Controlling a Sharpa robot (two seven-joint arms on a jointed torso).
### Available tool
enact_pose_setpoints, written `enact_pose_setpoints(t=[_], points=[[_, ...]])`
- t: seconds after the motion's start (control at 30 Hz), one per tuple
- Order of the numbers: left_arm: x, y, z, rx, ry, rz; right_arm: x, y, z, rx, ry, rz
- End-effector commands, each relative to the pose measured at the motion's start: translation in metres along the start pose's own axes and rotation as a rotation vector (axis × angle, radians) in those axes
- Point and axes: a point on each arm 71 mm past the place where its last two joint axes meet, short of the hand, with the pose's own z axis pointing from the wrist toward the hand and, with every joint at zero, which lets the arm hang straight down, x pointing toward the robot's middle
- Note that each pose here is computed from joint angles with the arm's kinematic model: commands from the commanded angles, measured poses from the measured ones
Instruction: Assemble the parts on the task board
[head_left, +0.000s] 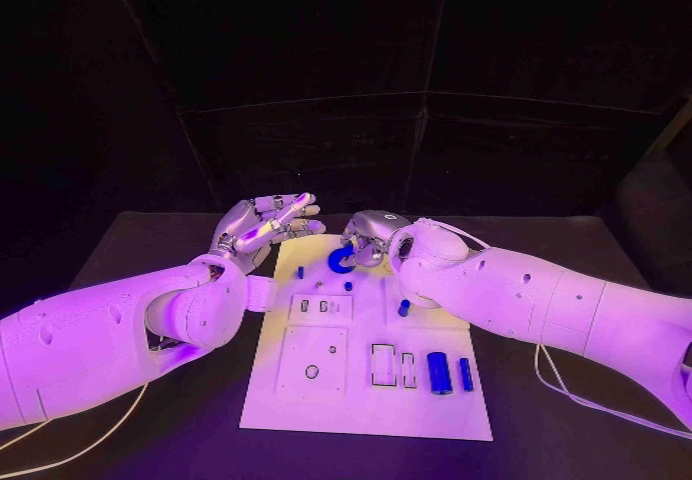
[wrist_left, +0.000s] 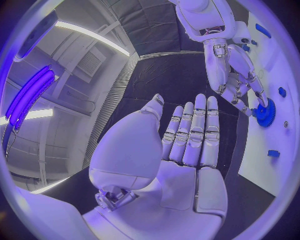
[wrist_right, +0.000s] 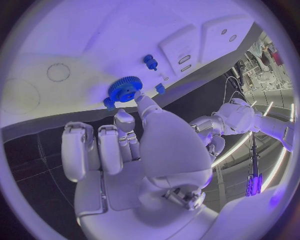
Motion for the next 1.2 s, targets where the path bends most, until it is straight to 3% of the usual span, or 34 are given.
enact_pose_setpoints(t=[0.03,0.3,0.57,0.73,0.8,1.2], points=[[0.0013,-0.0019,0.0005,0.016,0.008,0.002,0.001,0.001,0.001,0.002,0.026,-0.018],[0.0009,-0.0016,0.0005,0.012,0.006,0.003,0.001,-0.001,0.0,0.008,0.04,-0.022],[-0.0013,-0.0018,0.0002,0.011,0.001,0.006,-0.011,-0.011,-0.013,-0.023,-0.068,0.022],[-0.0043,-0.0024,-0.0002,0.012,-0.005,0.009,-0.026,-0.024,-0.035,-0.093,-0.179,0.105],[-0.0049,-0.0024,-0.0003,0.013,-0.005,0.01,-0.03,-0.031,-0.045,-0.109,-0.199,0.127],[-0.0055,-0.0025,-0.0004,0.014,-0.005,0.009,-0.05,-0.11,-0.098,-0.082,-0.179,0.169]])
